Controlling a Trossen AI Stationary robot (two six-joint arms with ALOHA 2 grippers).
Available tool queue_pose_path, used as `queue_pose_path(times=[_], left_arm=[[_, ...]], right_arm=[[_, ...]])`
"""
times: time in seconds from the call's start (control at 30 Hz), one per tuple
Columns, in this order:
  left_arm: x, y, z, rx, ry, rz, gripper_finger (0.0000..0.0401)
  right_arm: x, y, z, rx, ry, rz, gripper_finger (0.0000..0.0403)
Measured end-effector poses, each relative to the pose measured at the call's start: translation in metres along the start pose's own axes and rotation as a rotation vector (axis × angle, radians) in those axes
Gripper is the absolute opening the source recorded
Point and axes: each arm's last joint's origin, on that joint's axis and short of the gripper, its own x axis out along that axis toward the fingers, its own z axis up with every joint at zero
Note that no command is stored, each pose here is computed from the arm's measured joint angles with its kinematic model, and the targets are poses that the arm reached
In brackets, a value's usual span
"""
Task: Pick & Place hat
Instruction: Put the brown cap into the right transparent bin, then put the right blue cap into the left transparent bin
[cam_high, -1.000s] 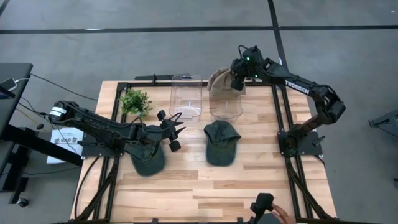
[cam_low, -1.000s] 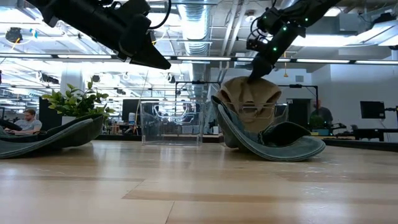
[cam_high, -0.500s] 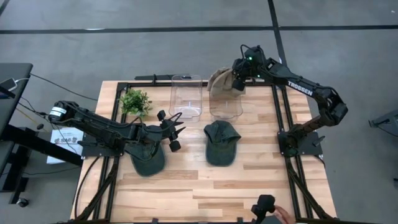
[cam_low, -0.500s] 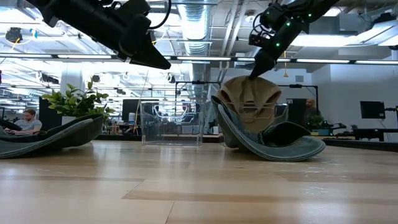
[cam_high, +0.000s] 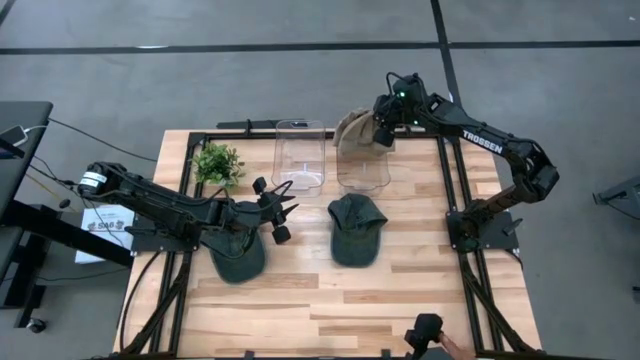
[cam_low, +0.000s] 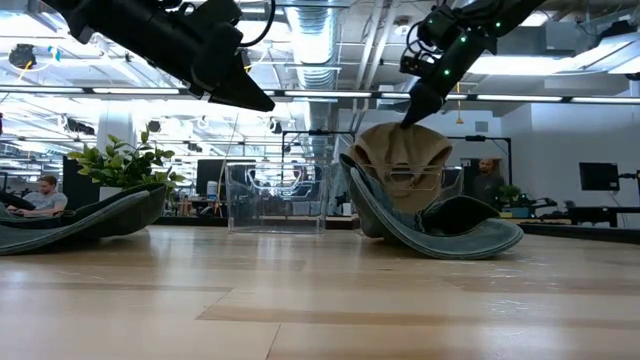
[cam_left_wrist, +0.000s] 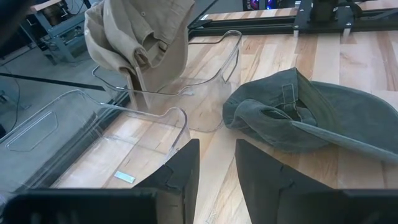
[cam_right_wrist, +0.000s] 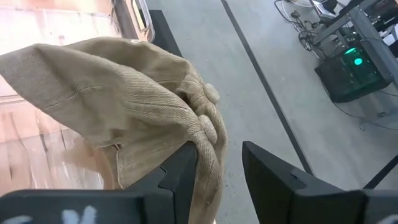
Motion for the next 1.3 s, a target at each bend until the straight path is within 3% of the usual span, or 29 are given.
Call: queue_pose_path(times=[0.37,0.57,0.73,0.97,1.17,1.3], left_arm=[[0.000,0.000,0.000,0.000,0.000,0.000,0.0102],[0.000,0.000,0.000,0.000,0.000,0.000,0.0102],[0.000,0.000,0.000,0.000,0.000,0.000,0.0102],[0.000,-0.001,0.001,-0.047,-0.006,-0.023,0.0102],[-0.001,-0.015,-0.004,-0.181,0.032,-0.199,0.0102],[-0.002,-0.042,-0.020,-0.209,0.102,-0.270,0.0100]], right_arm=[[-0.012,-0.002,0.002,0.010,-0.026,-0.019,0.0213],[-0.041,-0.005,0.006,0.051,-0.080,-0.054,0.0216],[-0.062,0.003,0.000,0.160,-0.030,0.000,0.0204],[-0.077,0.042,0.001,0.284,0.040,0.314,0.0174],[-0.087,0.111,0.000,0.279,0.088,0.764,0.0153],[-0.089,0.163,-0.014,0.301,0.195,0.773,0.0147]])
